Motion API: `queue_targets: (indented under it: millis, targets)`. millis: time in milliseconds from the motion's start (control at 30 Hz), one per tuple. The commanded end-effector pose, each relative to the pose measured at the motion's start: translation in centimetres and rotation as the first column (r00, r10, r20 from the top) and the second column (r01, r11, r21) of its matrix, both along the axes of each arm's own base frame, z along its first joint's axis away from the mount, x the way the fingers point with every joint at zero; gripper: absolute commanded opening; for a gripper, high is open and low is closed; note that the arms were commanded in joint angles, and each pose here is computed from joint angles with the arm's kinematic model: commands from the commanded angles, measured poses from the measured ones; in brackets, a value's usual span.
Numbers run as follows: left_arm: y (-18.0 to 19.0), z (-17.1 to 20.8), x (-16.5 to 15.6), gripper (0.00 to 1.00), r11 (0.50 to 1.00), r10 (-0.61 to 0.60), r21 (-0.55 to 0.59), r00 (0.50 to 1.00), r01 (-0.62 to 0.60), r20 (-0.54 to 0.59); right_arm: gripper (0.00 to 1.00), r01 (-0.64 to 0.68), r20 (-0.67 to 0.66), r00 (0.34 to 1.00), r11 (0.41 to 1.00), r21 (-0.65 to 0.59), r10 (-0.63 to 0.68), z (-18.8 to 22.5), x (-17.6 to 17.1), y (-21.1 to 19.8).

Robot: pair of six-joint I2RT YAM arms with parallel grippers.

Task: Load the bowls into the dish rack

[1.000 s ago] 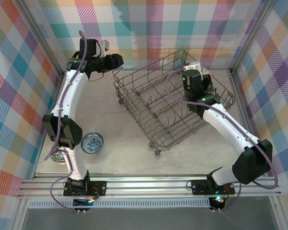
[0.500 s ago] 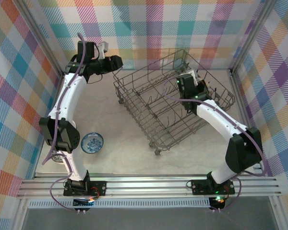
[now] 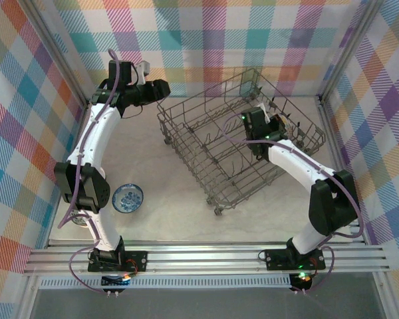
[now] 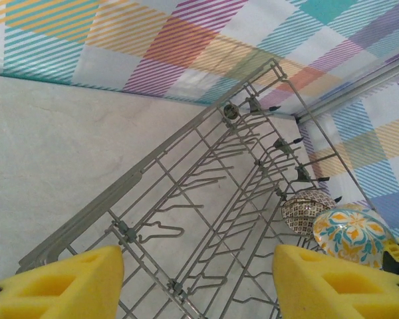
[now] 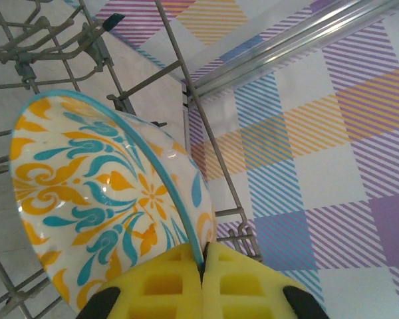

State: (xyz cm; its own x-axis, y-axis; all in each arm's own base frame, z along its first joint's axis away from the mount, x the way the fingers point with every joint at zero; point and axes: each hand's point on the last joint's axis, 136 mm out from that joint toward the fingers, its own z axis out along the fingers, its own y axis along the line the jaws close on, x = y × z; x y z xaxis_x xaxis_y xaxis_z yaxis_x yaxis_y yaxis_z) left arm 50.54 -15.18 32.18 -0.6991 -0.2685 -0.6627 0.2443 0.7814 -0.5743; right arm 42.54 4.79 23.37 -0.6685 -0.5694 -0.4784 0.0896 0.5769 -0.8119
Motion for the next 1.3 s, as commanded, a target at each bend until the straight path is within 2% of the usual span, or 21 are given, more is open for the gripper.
queue_targets:
  millis: [0, 167, 1133, 1267]
  targets:
    - [0.6, 2.6, -0.5, 0.61, 1.0, 0.003, -0.03, 0.998, -0.001, 0.063, 0.0, 0.025, 0.078, 0.997, 0.997, -0.071, -0.019, 1.9, 0.6, 0.2]
    - [0.5, 2.5, -0.5, 0.61, 0.999, -0.003, -0.036, 0.998, 0.005, 0.061, 0.0, 0.028, 0.081, 0.996, 0.997, -0.074, -0.022, 1.8, 0.4, 0.5]
    - [0.0, 2.3, -0.2, 0.61, 0.997, -0.011, -0.082, 0.999, 0.014, 0.045, 0.0, 0.056, -0.12, 0.99, 0.993, -0.102, -0.068, -3.8, -0.8, 1.5]
    - [0.0, 2.1, -0.2, 0.61, 0.996, -0.01, -0.083, 0.999, 0.014, 0.039, 0.07, 0.07, -0.129, 0.988, 0.993, -0.099, -0.082, -4.1, -1.2, 1.3]
